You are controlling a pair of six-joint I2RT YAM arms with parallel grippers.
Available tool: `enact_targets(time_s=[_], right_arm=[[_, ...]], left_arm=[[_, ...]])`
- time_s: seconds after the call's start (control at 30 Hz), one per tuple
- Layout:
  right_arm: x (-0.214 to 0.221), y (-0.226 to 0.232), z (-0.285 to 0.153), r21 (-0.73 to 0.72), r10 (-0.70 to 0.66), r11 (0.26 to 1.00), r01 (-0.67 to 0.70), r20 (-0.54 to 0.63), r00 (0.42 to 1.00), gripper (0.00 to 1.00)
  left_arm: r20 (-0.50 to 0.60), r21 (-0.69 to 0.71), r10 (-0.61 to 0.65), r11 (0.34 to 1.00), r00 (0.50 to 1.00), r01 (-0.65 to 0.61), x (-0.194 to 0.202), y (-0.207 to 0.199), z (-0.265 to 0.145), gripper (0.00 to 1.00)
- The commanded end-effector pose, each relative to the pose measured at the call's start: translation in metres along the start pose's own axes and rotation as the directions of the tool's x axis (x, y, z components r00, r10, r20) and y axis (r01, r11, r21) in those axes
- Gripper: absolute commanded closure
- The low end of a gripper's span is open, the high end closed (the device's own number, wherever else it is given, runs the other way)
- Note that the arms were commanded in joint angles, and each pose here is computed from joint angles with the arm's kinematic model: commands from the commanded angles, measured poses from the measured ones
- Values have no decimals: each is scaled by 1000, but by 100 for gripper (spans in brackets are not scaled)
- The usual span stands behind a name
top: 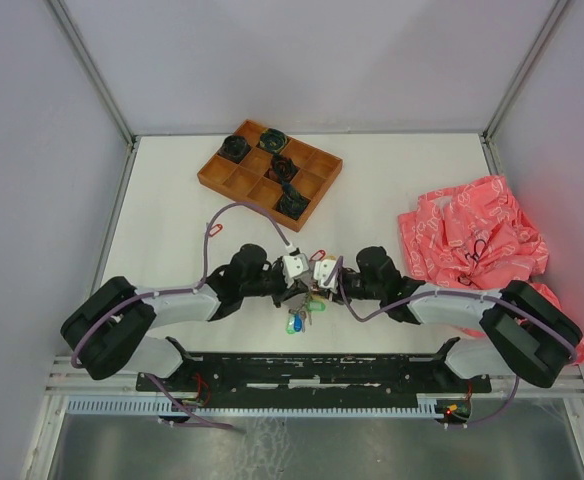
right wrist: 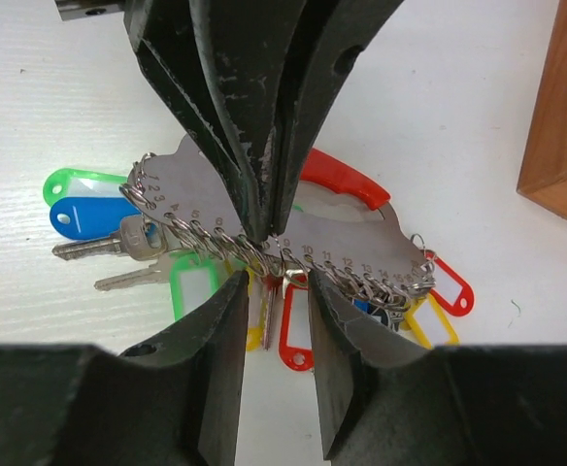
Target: Put the keys on the keyring
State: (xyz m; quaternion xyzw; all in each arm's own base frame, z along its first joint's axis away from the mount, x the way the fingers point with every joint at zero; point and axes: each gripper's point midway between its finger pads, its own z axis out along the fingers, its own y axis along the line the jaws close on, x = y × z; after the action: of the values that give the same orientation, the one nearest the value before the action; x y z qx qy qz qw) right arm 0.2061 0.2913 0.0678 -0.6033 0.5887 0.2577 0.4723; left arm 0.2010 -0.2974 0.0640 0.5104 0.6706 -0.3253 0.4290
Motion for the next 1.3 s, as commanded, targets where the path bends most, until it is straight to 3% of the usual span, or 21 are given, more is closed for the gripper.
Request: enact_targets(time_s=[0.0, 0.87, 1.27], right_arm=[[-17, -7, 6, -12, -29, 999, 30, 50, 998, 61], [-32, -16, -1, -5, 18, 1000, -17, 171, 985, 68], [-21, -8, 6, -74, 45, 997, -36, 119, 992, 71]], left_arm=[[58, 2, 4, 1000, 998, -4, -27, 2, 5, 97], [16, 14, 41, 999, 999, -41, -19, -1, 9, 97], [34, 18, 43, 999, 998, -44, -26, -2, 7, 97]])
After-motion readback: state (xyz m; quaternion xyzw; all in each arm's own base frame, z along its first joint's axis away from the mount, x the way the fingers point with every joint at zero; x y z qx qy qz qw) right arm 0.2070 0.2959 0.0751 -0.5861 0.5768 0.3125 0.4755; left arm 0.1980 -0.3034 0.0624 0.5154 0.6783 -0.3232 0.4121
